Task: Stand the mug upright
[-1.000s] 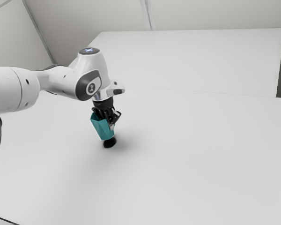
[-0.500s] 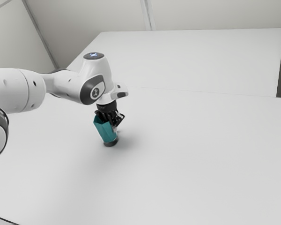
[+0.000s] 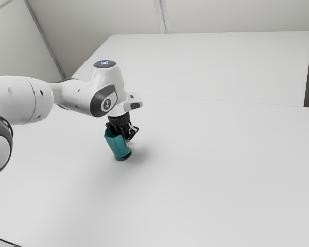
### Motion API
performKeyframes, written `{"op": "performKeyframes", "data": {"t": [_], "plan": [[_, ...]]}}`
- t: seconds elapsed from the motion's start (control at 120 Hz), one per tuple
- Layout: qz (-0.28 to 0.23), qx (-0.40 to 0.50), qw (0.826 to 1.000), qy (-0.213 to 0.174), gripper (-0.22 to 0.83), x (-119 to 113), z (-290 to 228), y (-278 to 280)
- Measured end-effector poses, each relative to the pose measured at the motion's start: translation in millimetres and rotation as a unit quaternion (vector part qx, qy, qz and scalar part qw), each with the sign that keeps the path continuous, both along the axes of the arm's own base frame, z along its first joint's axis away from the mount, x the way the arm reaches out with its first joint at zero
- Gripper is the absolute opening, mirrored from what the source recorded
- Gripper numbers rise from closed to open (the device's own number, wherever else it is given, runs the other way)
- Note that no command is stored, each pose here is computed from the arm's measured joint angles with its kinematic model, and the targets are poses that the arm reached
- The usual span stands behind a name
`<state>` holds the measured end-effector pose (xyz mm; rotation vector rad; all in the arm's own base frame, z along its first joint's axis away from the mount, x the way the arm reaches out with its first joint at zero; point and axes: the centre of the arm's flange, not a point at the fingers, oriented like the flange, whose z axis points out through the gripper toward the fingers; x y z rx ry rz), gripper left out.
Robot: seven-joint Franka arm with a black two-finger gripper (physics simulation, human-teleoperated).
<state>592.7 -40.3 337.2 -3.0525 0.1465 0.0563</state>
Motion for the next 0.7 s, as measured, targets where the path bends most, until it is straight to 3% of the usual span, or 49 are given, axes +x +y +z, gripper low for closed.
{"op": "performKeyframes", "data": {"t": [0.192, 0.325, 0.467, 0.7], "plan": [[-0.001, -0.005, 1.0, 0.0, 0.23, 0, -1, -1], [-0.002, -0.006, 1.0, -0.002, 0.4, 0, 0, -1], [-0.009, -0.009, 1.0, -0.016, 0.51, -1, 20, -8], [-0.017, -0.024, 0.997, -0.065, 0.58, -8, 120, -22]]}}
